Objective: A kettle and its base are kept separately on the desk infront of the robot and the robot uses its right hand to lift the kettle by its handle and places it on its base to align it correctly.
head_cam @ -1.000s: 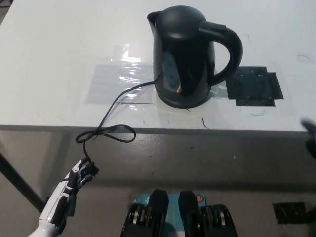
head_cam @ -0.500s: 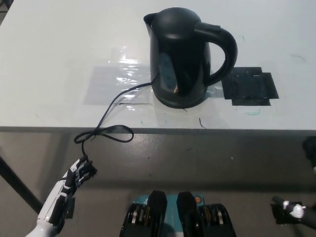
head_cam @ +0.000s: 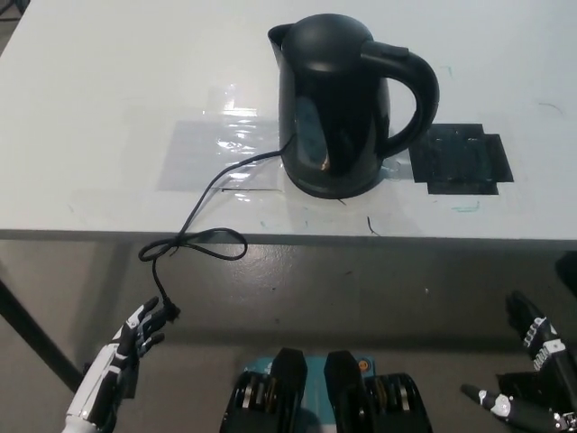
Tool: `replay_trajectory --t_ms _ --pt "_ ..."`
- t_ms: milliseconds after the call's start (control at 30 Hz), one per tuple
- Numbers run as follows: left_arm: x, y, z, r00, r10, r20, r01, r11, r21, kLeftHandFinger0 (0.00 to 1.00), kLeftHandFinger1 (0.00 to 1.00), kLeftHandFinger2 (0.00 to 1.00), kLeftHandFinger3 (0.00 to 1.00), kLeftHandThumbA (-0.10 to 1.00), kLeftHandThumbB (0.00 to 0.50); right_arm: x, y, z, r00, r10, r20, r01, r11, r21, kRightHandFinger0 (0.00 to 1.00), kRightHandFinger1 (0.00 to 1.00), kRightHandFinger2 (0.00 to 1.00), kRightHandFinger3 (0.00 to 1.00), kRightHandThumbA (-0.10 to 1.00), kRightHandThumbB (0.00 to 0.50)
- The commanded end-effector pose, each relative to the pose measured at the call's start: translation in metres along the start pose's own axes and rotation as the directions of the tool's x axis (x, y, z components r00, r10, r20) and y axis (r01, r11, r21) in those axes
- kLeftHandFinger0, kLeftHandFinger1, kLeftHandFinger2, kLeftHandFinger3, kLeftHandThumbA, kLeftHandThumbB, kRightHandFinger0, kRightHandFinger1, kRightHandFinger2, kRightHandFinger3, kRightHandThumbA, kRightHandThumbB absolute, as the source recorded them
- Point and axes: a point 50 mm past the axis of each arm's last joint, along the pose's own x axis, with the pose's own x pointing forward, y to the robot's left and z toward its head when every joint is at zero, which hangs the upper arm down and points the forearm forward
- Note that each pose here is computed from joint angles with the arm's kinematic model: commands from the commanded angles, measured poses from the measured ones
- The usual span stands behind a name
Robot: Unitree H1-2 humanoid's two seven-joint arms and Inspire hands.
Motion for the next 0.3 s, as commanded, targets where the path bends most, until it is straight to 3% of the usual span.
replay_trajectory --t_ms 0,267 --pt "0.0003 0.0016 0.0102 0.998 -0.009 0.061 0.008 1.0 0.017 1.0 1.0 1.0 1.0 1.0 0.247 0.0032 -0.0019 0.0029 0.999 0.036 0.033 -0.035 0.999 -0.015 1.0 1.0 1.0 1.0 1.0 0.315" --pt "0.0043 0.0022 0.0099 0.998 -0.005 0.056 0.004 1.0 0.018 1.0 1.0 1.0 1.0 1.0 0.268 0.0088 -0.0039 -0.0014 0.999 0.038 0.018 -0.038 0.999 -0.025 1.0 1.0 1.0 1.0 1.0 0.309"
